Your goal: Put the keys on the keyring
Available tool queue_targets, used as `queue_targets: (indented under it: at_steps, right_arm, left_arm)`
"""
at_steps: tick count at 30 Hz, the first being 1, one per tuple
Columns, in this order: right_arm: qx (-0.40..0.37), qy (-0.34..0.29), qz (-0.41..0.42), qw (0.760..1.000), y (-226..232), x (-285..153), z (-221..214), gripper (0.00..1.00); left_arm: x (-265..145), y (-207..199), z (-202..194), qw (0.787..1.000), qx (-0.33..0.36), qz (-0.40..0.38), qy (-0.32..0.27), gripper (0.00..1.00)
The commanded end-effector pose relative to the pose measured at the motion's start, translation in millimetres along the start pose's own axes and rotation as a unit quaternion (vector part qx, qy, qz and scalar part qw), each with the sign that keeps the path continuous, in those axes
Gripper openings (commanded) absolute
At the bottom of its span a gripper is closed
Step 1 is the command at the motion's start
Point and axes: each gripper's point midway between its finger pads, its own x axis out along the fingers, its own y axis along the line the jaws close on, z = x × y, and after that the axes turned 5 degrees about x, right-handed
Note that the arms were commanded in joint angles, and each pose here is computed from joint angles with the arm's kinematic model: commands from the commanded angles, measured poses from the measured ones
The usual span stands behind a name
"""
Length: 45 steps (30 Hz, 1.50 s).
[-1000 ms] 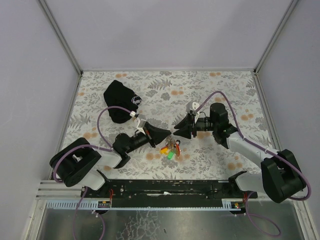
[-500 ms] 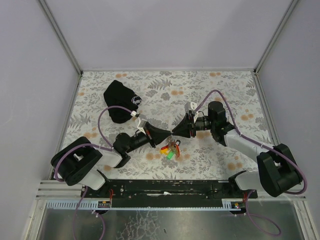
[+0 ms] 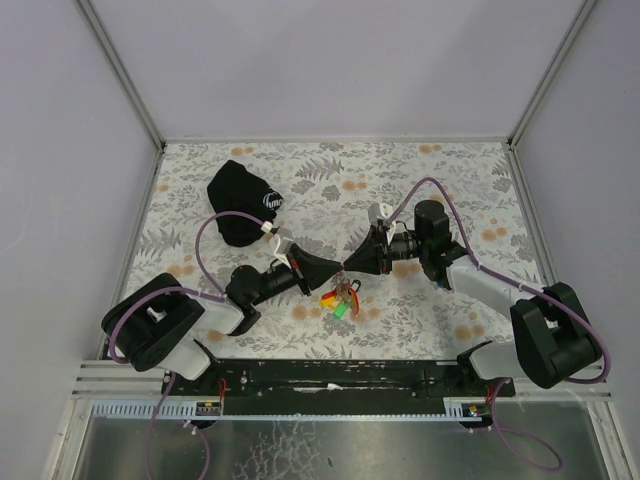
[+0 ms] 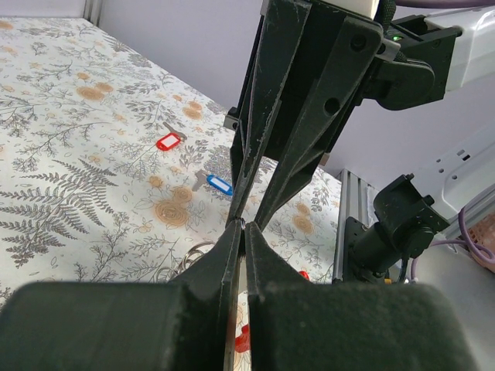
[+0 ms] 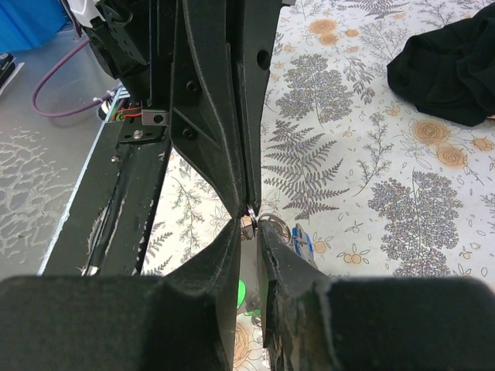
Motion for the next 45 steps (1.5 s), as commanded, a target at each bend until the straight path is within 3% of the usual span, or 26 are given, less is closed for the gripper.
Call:
queue_targets:
  at_steps: [1, 7, 13, 18, 24, 30, 35, 45]
  right_arm:
    - [-0.028, -0.012, 0.02, 0.999, 0.4, 2.7, 20.9, 0.2]
    - [-0.02, -0.01, 0.026, 0.999, 0.1, 3.9, 18.6, 0.19]
    - [-0.015, -0.007, 0.026, 1.0, 0.7, 3.6, 17.6, 0.0]
    - [-0.015, 0.017, -0.002, 1.0, -1.7, -0.7, 20.5, 0.0]
    - [-0.025, 0.075, -0.048, 0.996, -4.7, -2.5, 21.4, 0.0]
    - [-0.038, 0.154, -0.09, 0.983, -0.5, 0.4, 18.3, 0.0]
    - [-0.052, 0.207, -0.111, 0.971, 2.7, 0.1, 18.2, 0.0]
    - [-0.054, 0.248, -0.104, 0.962, 9.0, 5.8, 18.0, 0.0]
  left_arm:
    - [8.4, -20.3, 39.1, 0.996, 0.028, -0.045, -0.066, 0.0]
    - [7.6, -20.3, 39.6, 0.996, 0.027, -0.044, -0.067, 0.0]
    - [7.6, -21.0, 39.8, 0.996, 0.028, -0.046, -0.067, 0.0]
    - [3.6, -17.0, 34.7, 0.997, 0.031, -0.037, -0.054, 0.01]
    - [0.1, -5.6, 24.0, 0.999, 0.048, -0.006, -0.004, 0.17]
    - [-6.5, -1.1, 19.3, 0.997, 0.067, 0.012, 0.042, 0.25]
    - [-11.9, 0.4, 11.1, 0.994, 0.072, -0.007, 0.081, 0.28]
    - [-14.2, -6.3, -1.0, 0.987, 0.076, -0.069, 0.123, 0.27]
